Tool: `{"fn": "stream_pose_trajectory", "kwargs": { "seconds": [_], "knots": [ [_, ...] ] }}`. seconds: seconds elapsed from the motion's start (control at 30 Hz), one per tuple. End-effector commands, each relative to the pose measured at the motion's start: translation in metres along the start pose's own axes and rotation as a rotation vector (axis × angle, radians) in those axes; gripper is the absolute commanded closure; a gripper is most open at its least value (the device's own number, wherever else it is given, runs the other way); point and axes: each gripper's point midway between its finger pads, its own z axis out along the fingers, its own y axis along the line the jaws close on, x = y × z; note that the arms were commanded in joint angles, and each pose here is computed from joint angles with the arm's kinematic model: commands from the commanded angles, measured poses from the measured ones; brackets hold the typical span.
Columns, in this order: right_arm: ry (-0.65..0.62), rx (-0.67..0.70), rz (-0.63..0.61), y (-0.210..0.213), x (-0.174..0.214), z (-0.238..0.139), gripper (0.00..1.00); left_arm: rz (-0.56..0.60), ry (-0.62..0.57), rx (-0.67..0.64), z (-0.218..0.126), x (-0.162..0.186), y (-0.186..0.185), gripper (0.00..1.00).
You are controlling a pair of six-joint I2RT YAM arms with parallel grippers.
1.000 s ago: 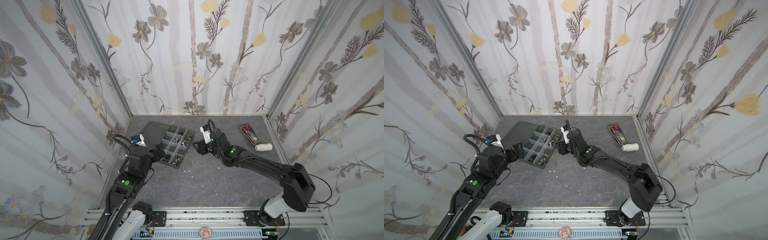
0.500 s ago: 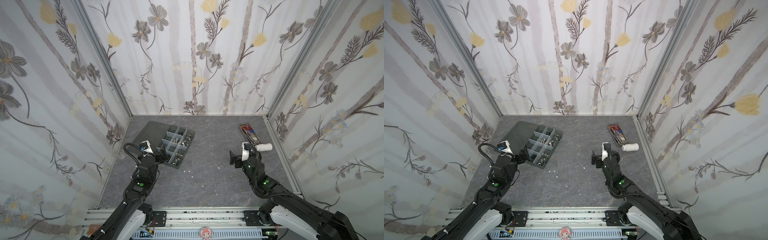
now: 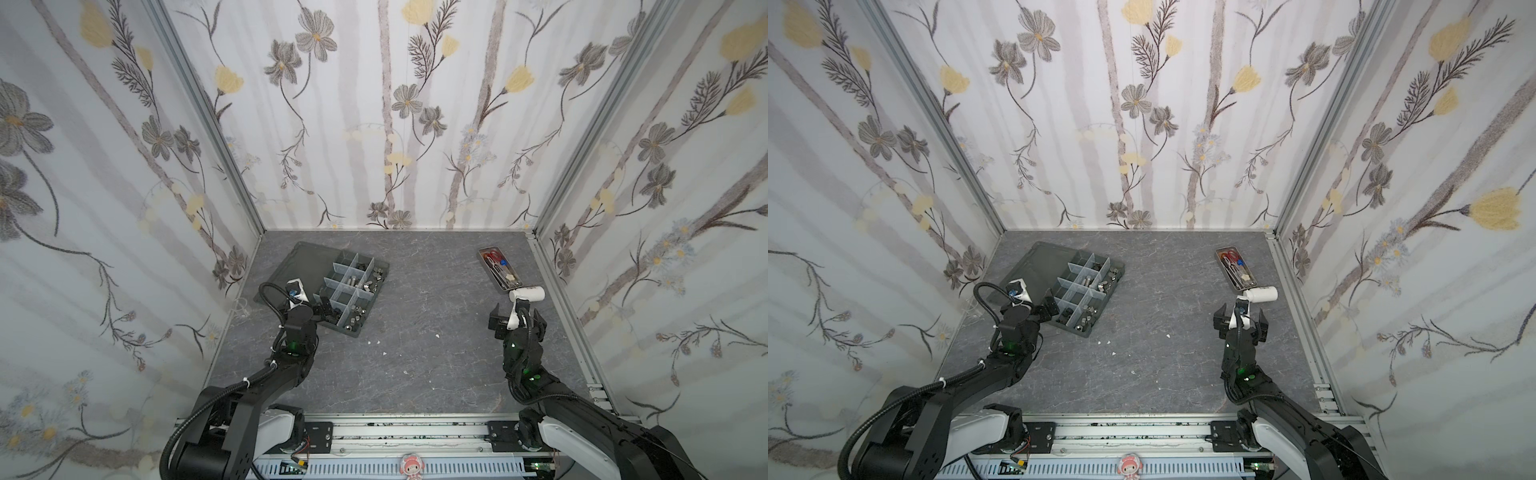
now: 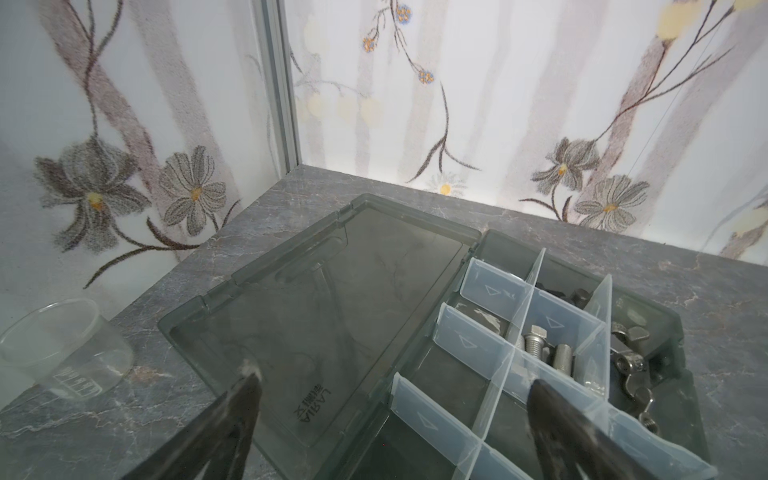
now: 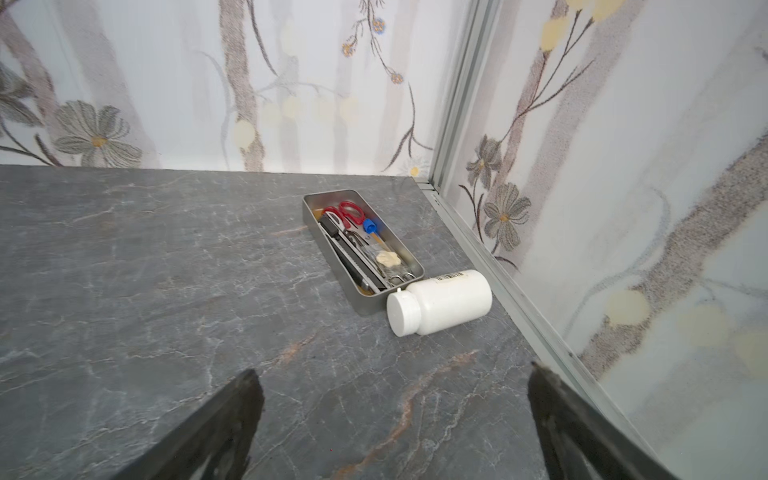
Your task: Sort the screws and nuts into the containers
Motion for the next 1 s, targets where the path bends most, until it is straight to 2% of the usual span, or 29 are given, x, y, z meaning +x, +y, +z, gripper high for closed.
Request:
{"fn": "stream_pose_trajectory", "kwargs": {
  "seconds": [0.0,0.07,0.13,0.23,0.3,0.47,0.63,0.7,0.77,0.9,0.93,0.97],
  "knots": [
    [-0.099,0.008,0.052,-0.006,-0.018,0.002,0.00,-0.007,-0.081,0.014,0.007,-0.015,0.000,0.00],
    [-0.123,-0.008,0.115,-0.009,-0.019,0.003,0.00,-0.032,-0.107,0.027,0.012,-0.020,0.001,0.00],
    [-0.126,-0.041,0.146,-0.006,-0.018,0.004,0.00,-0.016,-0.068,0.055,0.020,-0.012,-0.003,0.00],
    [-0.107,-0.031,0.131,-0.007,-0.011,0.009,0.00,0.035,-0.065,0.034,0.028,-0.005,0.000,0.00],
    [-0.086,-0.014,0.117,-0.010,-0.006,0.013,0.00,0.069,-0.127,0.041,0.026,-0.013,0.000,0.00],
    [-0.084,-0.004,0.138,-0.011,-0.007,0.025,0.00,-0.005,-0.154,0.000,0.027,-0.003,0.021,0.00],
    [-0.123,-0.002,0.143,-0.007,-0.016,0.036,0.00,-0.003,-0.157,0.000,0.028,0.002,0.022,0.00],
    [-0.143,-0.035,0.101,0.000,-0.019,0.037,0.00,-0.012,-0.173,-0.012,0.023,0.001,0.024,0.00],
    [-0.182,-0.053,0.083,0.001,-0.023,0.032,0.00,-0.022,-0.209,-0.018,0.014,-0.003,0.028,0.00],
    [-0.298,-0.014,0.158,-0.022,-0.022,0.001,0.00,-0.057,-0.271,-0.043,-0.004,-0.007,0.038,0.00],
    [-0.294,-0.014,0.157,-0.023,-0.019,-0.002,0.00,-0.060,-0.284,-0.040,-0.006,-0.009,0.038,0.00],
    [-0.303,-0.058,0.130,-0.015,-0.020,-0.005,0.00,-0.058,-0.288,-0.033,-0.008,-0.009,0.037,0.00]
  ]
}}
